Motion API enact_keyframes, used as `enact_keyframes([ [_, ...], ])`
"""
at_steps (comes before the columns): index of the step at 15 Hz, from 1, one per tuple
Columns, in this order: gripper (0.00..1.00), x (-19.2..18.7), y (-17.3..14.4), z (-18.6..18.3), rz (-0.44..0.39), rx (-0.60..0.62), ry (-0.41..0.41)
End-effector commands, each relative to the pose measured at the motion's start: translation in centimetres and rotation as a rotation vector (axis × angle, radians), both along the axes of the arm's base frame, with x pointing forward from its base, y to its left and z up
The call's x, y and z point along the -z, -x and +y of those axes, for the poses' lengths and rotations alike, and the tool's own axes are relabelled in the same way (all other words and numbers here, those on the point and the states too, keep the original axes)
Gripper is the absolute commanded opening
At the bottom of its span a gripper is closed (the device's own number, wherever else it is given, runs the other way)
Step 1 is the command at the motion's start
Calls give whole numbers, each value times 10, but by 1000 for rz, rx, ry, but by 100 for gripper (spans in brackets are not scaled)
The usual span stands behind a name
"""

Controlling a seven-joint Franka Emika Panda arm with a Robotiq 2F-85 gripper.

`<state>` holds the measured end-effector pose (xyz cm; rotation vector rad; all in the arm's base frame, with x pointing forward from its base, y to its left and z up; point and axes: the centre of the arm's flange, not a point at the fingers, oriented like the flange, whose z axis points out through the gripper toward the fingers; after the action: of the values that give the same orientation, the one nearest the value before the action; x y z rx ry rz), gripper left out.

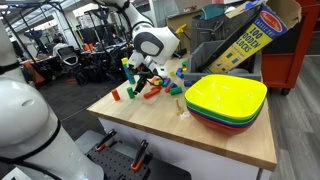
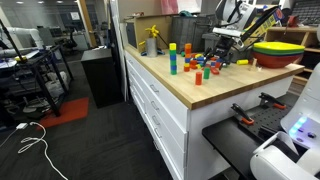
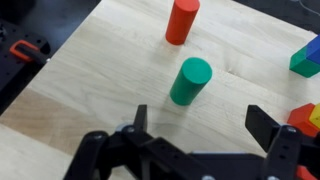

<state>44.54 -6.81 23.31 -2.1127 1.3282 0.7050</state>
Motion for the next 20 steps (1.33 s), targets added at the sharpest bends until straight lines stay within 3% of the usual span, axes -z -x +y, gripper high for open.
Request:
enact_keyframes([
  [1,100,-31,30,2,-131,-56,141],
  [6,100,-63,39,4,-339,-150,287],
  [11,100,-97,54,19,-539,-320,352],
  [20,100,-116,86,63,-693,-669,489],
])
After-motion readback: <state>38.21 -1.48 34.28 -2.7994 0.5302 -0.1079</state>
